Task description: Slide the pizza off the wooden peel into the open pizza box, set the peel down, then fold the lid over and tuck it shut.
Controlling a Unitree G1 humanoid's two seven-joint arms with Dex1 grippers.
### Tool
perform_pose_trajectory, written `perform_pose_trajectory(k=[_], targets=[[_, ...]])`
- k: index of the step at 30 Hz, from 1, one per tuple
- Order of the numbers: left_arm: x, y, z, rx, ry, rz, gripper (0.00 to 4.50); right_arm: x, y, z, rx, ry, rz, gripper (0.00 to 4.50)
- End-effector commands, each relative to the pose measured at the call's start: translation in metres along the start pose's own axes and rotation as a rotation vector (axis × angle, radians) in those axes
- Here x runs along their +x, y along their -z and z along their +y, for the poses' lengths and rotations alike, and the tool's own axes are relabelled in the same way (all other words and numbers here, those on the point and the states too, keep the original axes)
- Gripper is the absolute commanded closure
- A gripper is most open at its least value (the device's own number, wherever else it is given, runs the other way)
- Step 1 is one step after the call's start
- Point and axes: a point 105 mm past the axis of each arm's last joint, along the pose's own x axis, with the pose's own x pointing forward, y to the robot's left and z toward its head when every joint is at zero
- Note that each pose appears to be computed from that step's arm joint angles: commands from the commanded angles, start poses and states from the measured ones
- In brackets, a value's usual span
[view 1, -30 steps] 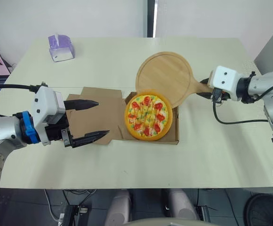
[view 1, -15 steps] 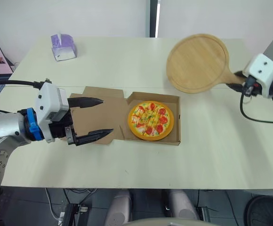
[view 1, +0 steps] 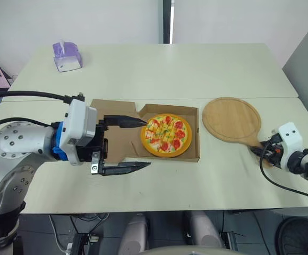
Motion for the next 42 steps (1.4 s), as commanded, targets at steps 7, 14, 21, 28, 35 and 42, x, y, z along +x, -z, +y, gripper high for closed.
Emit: perform_pose_trajectory(k=[7,14,21,28,35,42], targets=[[-0.001,-0.004,0.004,0.03,-0.032,-0.01,0.0,-0.025,-0.017,-0.023,0.069,0.087,-0.042,0.58],[-0.028,0.013,0.026,-0.096,-0.352,0.024,0.0,-0.02,-0.073,-0.005,-0.273,-0.029,-0.255,0.05],[-0.08,0.044,0.012,-0.223,-0.747,0.057,0.0,-0.003,-0.126,0.065,-0.533,-0.423,-0.469,0.05],[-0.138,0.087,-0.037,-0.603,-1.164,-0.02,0.0,-0.004,-0.152,0.129,-0.652,-0.848,-0.488,0.05],[-0.141,0.113,-0.073,-0.971,-1.464,-0.331,0.0,-0.008,-0.16,0.162,-0.733,-1.038,-0.495,0.05],[-0.15,0.147,-0.055,-1.223,-1.691,-0.462,0.0,-0.01,-0.16,0.163,-0.731,-1.041,-0.492,0.05]])
